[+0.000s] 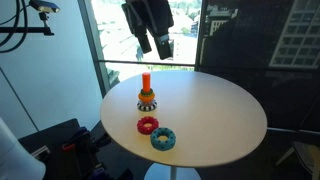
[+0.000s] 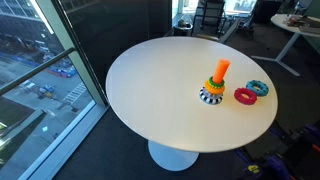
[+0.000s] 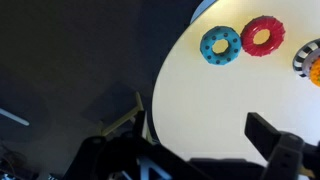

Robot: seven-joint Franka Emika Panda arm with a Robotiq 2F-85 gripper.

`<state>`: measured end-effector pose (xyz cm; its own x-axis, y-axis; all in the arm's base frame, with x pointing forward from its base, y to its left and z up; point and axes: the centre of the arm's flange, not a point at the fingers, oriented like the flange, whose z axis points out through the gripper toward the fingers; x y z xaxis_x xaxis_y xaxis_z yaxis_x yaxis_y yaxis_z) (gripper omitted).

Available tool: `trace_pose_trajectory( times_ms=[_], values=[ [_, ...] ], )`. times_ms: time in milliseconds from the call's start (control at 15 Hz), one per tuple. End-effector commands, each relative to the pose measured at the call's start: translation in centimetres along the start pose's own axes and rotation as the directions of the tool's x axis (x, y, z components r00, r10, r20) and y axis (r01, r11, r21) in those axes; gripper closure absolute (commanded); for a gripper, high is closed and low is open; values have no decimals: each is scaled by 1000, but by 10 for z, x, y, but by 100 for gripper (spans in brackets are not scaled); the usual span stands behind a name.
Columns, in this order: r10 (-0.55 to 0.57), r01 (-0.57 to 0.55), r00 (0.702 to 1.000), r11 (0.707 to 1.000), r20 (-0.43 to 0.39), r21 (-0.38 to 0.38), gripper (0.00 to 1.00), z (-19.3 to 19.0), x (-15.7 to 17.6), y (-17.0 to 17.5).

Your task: Put the pink circular object on the orange object

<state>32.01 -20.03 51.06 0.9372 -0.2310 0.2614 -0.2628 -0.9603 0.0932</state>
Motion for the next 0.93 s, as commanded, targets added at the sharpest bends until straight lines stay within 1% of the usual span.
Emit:
trace_pose_trajectory(
  times_ms=[0,467,867],
  values=[
    [0,0,1000,1000,0,0,0,0,0,0],
    [-10,10,1000,1000,3,6,0,-3,6,-4],
    [-59,58,998,998,25,26,0,2,21,-34]
  ],
)
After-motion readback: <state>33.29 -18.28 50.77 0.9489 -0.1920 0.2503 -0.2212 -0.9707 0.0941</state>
